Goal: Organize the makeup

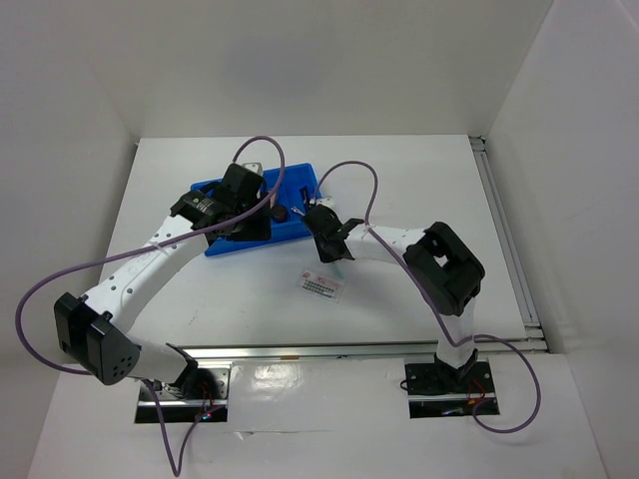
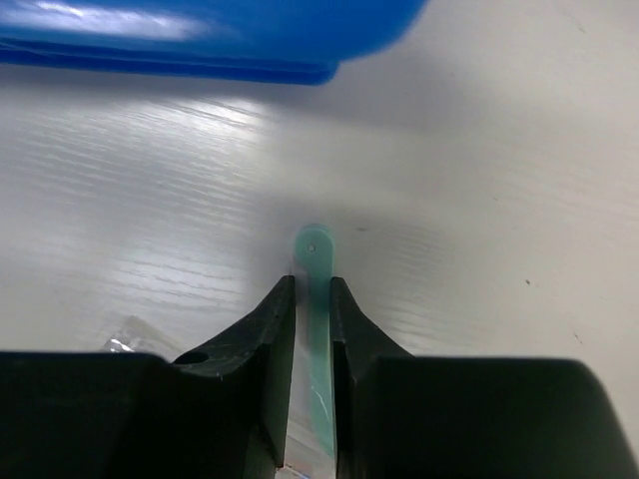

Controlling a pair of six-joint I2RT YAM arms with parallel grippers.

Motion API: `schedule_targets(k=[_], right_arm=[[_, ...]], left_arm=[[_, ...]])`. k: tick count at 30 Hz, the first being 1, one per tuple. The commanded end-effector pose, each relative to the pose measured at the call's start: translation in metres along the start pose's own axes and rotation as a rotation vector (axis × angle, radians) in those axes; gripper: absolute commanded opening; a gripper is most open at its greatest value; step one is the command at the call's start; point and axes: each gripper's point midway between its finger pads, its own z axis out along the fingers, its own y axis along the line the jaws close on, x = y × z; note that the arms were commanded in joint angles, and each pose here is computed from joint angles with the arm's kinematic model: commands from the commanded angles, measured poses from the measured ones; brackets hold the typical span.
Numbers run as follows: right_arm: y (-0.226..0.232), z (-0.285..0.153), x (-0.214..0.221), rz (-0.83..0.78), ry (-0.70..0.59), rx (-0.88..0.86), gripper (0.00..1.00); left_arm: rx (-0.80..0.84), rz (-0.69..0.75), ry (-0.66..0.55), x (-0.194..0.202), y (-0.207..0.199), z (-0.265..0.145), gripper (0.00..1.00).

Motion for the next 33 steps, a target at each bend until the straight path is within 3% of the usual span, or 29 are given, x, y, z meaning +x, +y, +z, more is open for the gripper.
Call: schedule_targets(k=[1,8,12,20,26,27,28,30,33], right_arm=[[-0.024,-0.017,0.008,0.011,0.021,0.095,0.11],[-0.041,-0.061,-0.035,0.064,-0.083,0.108,0.10],[-0.036,-0.091,-0.065,0.069,-0.135,0.058,0.10],[0.038,-0.134,-0.165,0.087,-0.329,-0.246,0.10],[0.091,-0.102,-0.217,0.078,-0.382,-0.338,0.10],[0.103,-0.119,-0.243,0.096,-0.428,-0.395,0.10],[0.115,-0.092,-0.239,0.094,-0.392,-0.398,0.10],[0.131,-0.100,-0.265,0.114,-0.442,-0.462,0.10],[0.150,-0.077,-0.269,0.138,-0.442,-0.510,0.10]], left_arm=[[0.002,-0.020,-0.046,-0.012,0.000,-0.006,0.62],[0.007,-0.032,-0.066,-0.018,0.001,-0.011,0.62],[0.023,-0.052,-0.111,-0.041,0.004,-0.025,0.63],[0.139,-0.127,-0.185,-0.066,0.004,-0.064,0.60],[0.105,-0.197,-0.365,-0.086,0.025,-0.120,0.60],[0.121,-0.201,-0.396,-0.089,0.025,-0.129,0.60],[0.127,-0.207,-0.428,-0.088,0.028,-0.139,0.60],[0.141,-0.219,-0.449,-0.087,0.029,-0.146,0.60],[0.126,-0.221,-0.447,-0.084,0.033,-0.145,0.60]])
